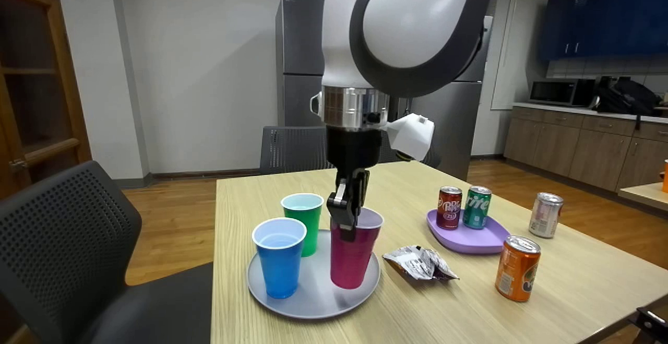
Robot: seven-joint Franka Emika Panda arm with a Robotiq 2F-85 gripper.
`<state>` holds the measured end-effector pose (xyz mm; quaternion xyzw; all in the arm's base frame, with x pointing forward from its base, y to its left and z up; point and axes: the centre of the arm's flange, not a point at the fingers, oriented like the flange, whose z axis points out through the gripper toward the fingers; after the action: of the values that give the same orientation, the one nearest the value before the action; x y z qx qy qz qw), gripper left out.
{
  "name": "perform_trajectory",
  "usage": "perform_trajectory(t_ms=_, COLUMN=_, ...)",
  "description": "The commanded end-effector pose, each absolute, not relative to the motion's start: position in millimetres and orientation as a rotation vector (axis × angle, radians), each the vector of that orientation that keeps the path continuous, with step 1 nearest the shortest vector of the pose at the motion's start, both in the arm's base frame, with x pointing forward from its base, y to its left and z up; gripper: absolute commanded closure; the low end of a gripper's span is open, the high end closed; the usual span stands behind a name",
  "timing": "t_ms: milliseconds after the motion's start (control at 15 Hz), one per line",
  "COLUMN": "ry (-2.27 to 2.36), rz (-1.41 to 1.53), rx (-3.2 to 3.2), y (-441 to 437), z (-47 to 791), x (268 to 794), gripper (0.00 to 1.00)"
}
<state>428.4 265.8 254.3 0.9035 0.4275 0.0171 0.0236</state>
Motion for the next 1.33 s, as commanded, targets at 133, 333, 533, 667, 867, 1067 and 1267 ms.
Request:
perform_trajectory(t_ms=133, ry=1.334, rz=-0.013, rx=2.769, y=296, z=243, x=443, gripper=0.99)
perform_trajectory(t_ms=333, ry=1.326, rz=-0.041, rx=2.76, y=301, z=235, x=448, gripper=0.99)
perform_trajectory(t_ms=533, ry=1.318, rz=-0.054, rx=2.759, y=304, z=229, x=453, gripper=0.99)
perform_trajectory(t_ms=667, ry=1.31, rz=-0.05, rx=2.762, y=306, z=227, x=456, gripper=0.99)
perform_trajectory(t_ms=867, ry=1.3, rz=-0.048, rx=2.764, y=309, z=225, x=460, gripper=0.99)
perform_trajectory(t_ms=1067, ry=1.283, rz=-0.05, rx=2.773, y=308, z=223, x=462, gripper=0.99)
perform_trajectory(t_ms=1267, ry=1.259, rz=-0.048, rx=2.782, y=307, z=221, x=465, gripper=0.99)
